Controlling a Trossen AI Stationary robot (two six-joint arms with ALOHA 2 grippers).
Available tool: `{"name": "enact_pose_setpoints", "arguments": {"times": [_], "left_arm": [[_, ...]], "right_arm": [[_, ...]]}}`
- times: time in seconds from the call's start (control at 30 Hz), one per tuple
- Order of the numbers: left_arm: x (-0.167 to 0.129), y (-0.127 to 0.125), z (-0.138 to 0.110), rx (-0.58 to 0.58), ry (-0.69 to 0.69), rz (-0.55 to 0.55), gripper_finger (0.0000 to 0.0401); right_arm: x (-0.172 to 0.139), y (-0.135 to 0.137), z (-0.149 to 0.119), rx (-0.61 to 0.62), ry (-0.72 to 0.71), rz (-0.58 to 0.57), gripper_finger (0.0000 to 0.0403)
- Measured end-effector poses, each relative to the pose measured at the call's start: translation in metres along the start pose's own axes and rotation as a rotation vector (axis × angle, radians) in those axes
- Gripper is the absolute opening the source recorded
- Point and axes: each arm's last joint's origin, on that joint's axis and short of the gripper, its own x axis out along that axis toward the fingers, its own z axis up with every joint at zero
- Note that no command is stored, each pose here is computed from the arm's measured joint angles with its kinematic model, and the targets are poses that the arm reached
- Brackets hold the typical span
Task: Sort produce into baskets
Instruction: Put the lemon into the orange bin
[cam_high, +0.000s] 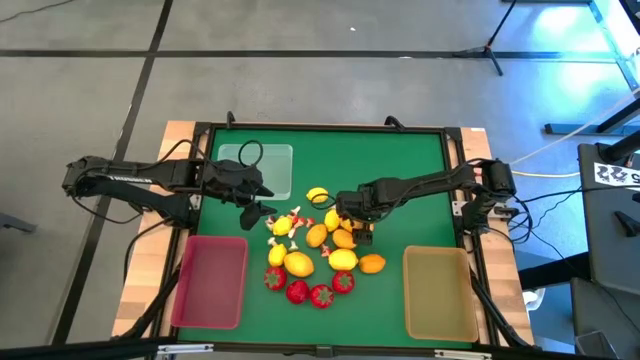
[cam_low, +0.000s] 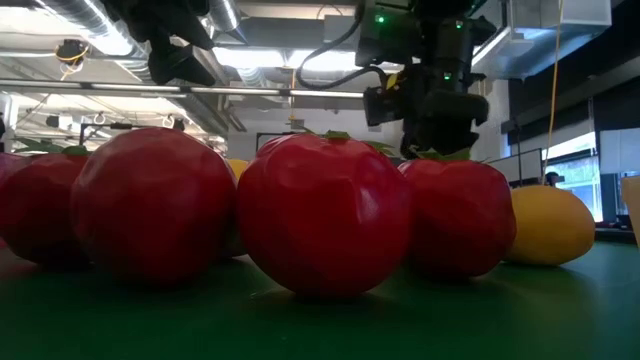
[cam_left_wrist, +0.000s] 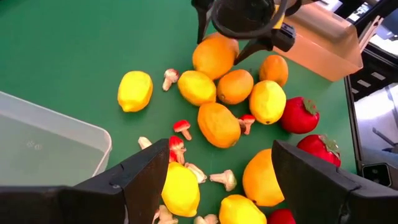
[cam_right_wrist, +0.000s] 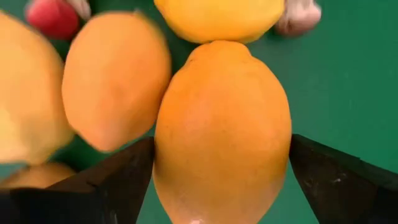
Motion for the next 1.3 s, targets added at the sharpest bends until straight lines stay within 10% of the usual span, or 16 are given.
{"name": "enact_pose_setpoints", "arguments": {"times": [0.67,1.3], "left_arm": [[0.0,0.0,0.0,-0.003,-0.001,0.0,0.0279],[0.0,0.0,0.0,-0.008,-0.001,0.0,0.0279]], "right_arm": [[0.007,-0.001,-0.005,-0.01,0.0,-0.007,0.0266],[-0.028,-0.002,-0.015,0.008,-0.036,-0.028,0.0276]]}}
